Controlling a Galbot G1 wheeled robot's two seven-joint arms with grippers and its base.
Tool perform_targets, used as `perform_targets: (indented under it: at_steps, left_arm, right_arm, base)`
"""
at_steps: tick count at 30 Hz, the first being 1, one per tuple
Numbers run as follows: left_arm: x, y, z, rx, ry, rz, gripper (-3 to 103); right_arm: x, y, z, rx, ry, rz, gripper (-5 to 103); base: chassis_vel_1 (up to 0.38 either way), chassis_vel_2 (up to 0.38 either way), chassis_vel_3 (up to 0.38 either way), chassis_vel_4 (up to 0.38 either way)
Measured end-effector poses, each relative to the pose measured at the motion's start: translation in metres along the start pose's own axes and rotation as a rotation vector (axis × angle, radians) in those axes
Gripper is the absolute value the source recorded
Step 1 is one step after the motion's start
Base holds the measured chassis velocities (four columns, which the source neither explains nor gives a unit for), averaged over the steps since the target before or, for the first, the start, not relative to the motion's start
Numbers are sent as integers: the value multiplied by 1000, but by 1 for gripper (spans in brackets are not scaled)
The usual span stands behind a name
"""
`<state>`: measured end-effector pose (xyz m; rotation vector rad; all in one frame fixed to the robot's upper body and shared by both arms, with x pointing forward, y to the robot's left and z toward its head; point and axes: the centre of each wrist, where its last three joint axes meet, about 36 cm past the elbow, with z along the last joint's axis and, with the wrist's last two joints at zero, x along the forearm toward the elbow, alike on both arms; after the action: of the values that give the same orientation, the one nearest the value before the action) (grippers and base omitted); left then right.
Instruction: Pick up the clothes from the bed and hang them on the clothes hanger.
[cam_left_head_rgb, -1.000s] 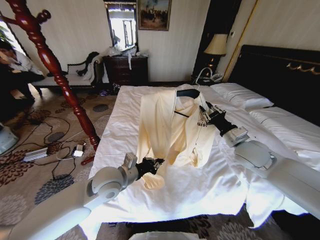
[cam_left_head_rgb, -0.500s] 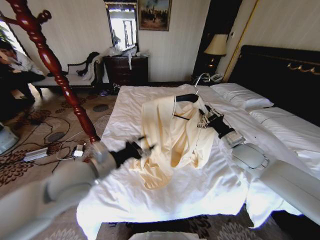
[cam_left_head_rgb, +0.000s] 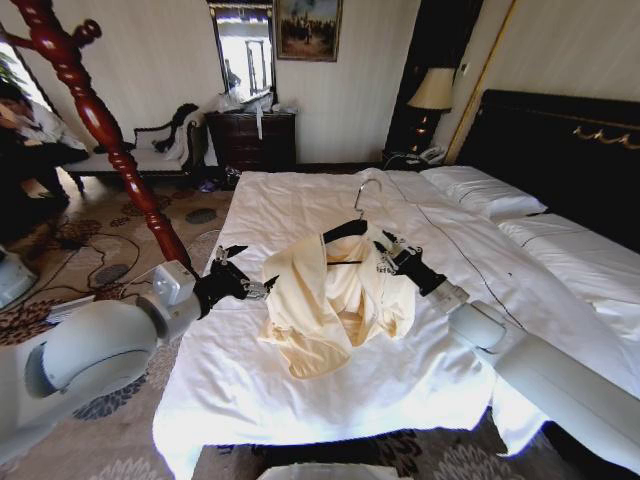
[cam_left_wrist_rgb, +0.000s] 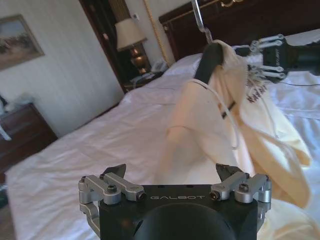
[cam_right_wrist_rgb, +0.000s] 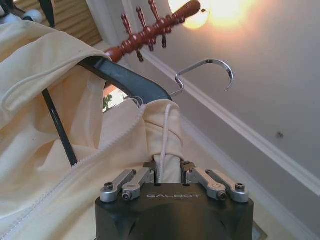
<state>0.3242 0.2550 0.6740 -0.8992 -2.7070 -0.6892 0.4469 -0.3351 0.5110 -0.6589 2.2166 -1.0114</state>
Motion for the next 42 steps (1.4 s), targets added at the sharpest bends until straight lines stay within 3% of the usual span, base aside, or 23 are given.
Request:
perform_targets:
  at_steps: [3, 12, 22, 25, 28, 31, 37, 40, 42]
  left_arm:
    - [-2, -3, 3, 68, 5, 86, 100]
    - [-8, 3, 7, 145, 18, 134, 103]
    - [-21, 12, 19, 193, 35, 137, 72]
    - [-26, 14, 23, 196, 36, 139, 55]
    - [-28, 15, 24, 198, 29, 148, 49]
    - [-29, 16, 24, 194, 6, 165, 33]
    - [-30, 15, 27, 173, -16, 191, 24]
    - [-33, 16, 31, 147, -43, 206, 20]
    - [-34, 17, 33, 144, -44, 205, 20]
  right_arm:
    - [-8, 5, -9, 15, -52, -10, 22]
    - [-18, 22, -15, 95, -127, -56, 22]
    - [-24, 25, -26, 122, -194, -73, 22]
    - [-26, 23, -32, 118, -213, -74, 22]
    - [-26, 23, -33, 116, -225, -84, 22]
    - [-26, 25, -35, 114, -240, -100, 22]
    - [-24, 25, -34, 98, -242, -112, 19]
    - [-23, 22, -41, 36, -264, -105, 40]
    - [-23, 21, -43, 28, -268, -104, 44]
  base:
    - [0, 0, 0, 0]
    - [0, 0, 0, 0]
    - [0, 0, 0, 0]
    - [0, 0, 0, 0]
    - [0, 0, 0, 0]
    - [0, 0, 0, 0]
    - [0, 0, 0, 0]
    - [0, 0, 0, 0]
    - [0, 0, 0, 0]
